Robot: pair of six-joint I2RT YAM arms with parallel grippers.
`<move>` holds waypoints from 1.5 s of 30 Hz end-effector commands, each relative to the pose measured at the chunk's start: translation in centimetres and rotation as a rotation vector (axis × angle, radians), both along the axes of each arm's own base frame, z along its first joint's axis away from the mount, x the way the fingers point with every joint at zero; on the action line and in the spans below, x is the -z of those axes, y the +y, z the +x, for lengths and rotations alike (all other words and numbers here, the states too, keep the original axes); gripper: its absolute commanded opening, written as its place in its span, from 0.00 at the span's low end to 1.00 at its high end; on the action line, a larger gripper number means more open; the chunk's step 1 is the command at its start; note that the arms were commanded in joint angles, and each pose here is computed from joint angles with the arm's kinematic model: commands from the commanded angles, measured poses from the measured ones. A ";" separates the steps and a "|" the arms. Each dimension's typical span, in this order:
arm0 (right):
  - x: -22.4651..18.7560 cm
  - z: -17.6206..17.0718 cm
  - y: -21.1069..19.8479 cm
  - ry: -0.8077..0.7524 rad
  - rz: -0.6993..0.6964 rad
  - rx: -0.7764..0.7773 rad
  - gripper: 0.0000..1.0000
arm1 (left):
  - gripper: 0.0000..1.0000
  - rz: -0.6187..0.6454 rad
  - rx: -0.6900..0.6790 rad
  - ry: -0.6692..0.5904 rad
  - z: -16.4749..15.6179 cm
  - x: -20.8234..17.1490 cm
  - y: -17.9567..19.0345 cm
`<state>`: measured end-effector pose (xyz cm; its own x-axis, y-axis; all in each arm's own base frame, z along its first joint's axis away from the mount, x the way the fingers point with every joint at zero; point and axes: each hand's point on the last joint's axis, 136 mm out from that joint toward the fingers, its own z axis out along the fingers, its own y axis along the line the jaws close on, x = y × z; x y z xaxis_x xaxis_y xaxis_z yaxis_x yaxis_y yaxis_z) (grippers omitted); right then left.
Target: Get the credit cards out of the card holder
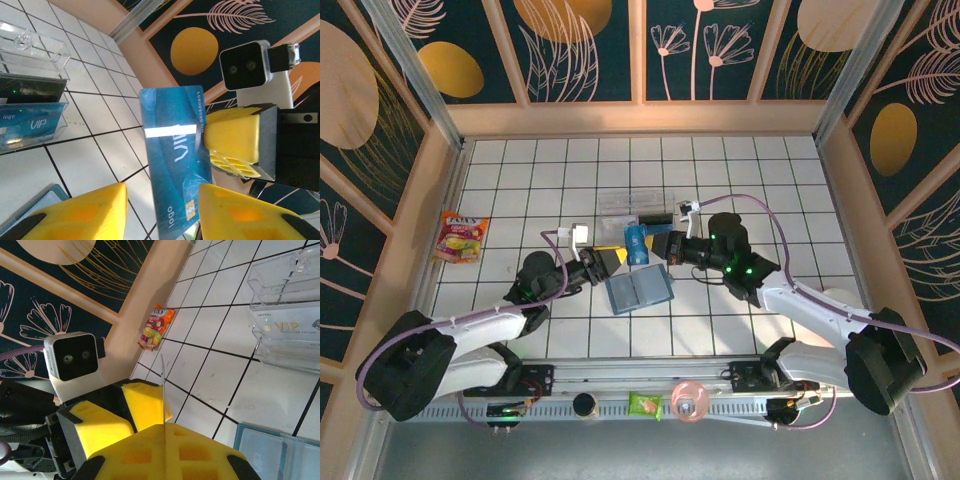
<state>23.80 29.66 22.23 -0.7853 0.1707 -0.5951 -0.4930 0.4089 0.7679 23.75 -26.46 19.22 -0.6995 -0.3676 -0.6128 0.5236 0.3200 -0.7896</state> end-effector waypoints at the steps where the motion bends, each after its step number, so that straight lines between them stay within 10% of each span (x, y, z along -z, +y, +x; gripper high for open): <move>1: -2.3 0.1 0.6 -0.047 0.050 -0.012 0.00 | 0.42 -0.031 0.016 -0.036 -0.2 -0.8 0.1; 17: -1.3 0.5 1.7 -0.024 0.054 -0.028 0.00 | 0.21 -0.084 0.090 -0.062 -1.2 -1.9 -0.6; 45: -1.9 0.3 1.4 -0.048 0.044 -0.017 0.00 | 0.30 -0.033 0.016 -0.031 -0.4 -0.5 0.2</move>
